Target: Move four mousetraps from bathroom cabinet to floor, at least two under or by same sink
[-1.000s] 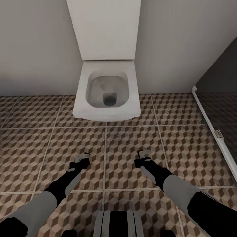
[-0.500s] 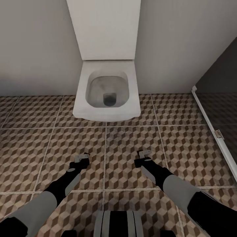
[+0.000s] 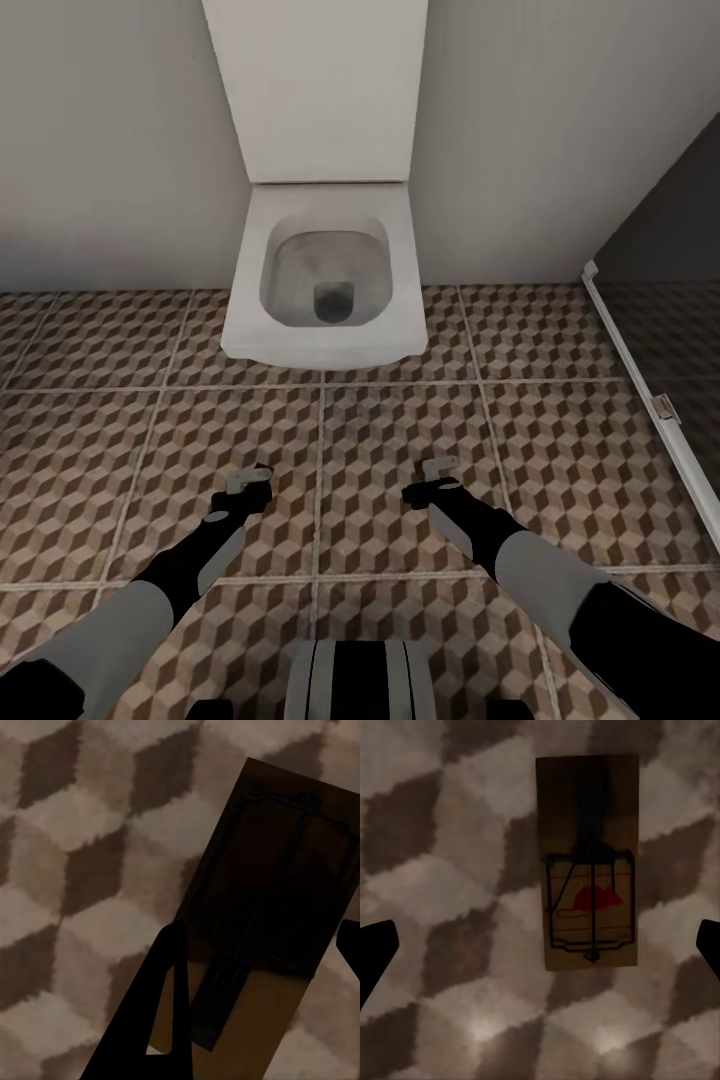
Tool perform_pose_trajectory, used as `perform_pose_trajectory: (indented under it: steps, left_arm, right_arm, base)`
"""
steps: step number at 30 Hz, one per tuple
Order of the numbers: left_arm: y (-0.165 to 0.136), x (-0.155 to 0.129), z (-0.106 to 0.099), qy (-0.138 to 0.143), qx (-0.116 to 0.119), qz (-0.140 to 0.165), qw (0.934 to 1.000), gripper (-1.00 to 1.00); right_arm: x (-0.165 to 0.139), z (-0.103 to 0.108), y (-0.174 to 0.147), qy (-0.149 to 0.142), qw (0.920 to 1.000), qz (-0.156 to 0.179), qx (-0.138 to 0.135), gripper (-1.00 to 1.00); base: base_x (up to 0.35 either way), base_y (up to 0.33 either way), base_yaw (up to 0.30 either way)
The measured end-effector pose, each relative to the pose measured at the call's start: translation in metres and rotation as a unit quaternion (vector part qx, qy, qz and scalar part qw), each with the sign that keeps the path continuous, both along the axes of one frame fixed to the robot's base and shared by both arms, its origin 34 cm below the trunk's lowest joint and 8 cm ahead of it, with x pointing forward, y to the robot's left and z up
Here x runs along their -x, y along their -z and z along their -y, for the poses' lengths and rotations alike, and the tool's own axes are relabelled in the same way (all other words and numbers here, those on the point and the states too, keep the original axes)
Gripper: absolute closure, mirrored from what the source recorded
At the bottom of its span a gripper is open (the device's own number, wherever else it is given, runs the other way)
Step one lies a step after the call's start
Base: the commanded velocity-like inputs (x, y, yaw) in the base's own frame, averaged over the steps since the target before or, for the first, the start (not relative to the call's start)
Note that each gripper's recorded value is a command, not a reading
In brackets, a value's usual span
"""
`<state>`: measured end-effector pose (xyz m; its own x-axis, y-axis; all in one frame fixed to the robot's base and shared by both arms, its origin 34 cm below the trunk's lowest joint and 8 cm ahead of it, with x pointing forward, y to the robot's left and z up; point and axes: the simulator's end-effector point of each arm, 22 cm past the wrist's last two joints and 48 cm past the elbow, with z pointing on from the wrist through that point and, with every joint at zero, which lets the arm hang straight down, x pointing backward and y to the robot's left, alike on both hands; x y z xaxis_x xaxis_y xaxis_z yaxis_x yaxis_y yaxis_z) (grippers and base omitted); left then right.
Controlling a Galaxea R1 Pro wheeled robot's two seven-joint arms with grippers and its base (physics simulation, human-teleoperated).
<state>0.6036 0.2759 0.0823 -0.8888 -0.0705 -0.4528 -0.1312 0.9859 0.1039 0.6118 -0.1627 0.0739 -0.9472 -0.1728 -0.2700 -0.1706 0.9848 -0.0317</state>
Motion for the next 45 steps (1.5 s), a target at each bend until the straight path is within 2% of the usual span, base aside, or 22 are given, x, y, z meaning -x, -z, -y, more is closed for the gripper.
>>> perform_pose_trajectory:
  steps: [45]
  left_arm:
    - [-0.0002,-0.0004,0.0001,0.000,0.001,0.001,1.0000,1.00]
  right_arm:
    - [-0.0002,-0.0003,-0.0001,0.000,1.0000,0.000,-0.001,-1.00]
  base:
    - [0.000,0.000,0.000]
